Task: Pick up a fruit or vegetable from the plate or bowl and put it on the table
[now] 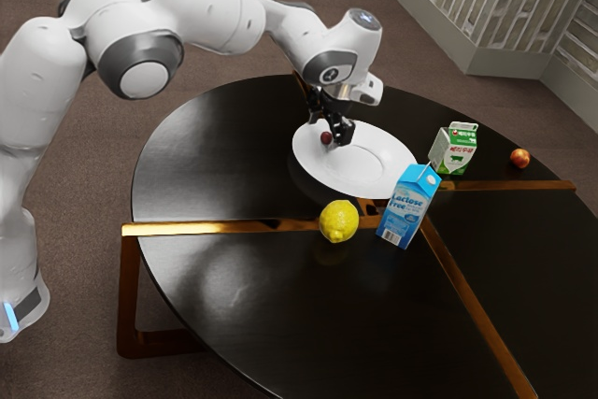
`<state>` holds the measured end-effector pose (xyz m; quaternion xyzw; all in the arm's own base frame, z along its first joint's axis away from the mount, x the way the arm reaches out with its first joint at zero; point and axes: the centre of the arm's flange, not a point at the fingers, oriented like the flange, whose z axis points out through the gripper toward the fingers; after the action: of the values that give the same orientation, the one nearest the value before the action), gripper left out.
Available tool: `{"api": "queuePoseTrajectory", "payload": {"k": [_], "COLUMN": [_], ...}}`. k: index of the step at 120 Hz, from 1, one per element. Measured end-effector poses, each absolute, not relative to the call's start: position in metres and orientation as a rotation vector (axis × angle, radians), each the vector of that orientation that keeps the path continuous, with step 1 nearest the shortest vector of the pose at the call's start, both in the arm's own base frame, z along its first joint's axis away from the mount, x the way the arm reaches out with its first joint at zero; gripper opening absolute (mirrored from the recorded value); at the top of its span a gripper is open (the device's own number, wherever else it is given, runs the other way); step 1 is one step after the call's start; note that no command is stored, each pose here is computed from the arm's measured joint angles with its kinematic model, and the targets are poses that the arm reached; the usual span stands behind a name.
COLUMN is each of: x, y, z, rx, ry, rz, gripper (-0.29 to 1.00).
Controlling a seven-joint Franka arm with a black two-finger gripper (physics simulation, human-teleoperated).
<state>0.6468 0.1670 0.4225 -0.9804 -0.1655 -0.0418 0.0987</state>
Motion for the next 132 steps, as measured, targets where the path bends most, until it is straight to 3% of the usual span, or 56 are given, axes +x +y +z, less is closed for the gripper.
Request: {"api": "queuePoseTrajectory", "payload": {"k": [37,85,107,132], "x": [0.649,0.656,0.656,0.658], "y": [0.166,0.165,0.165,0.161], "z": [0.420,0.421,0.418,0.422], "rx": [-2.893,-2.872,-2.870,-2.867], "ry": [-0.479,-0.458,-0.459,-0.449], "rz": [-0.120,-0.133,-0.128,-0.148], "gripper": [0.50,0.45,0.29,0.20]}}
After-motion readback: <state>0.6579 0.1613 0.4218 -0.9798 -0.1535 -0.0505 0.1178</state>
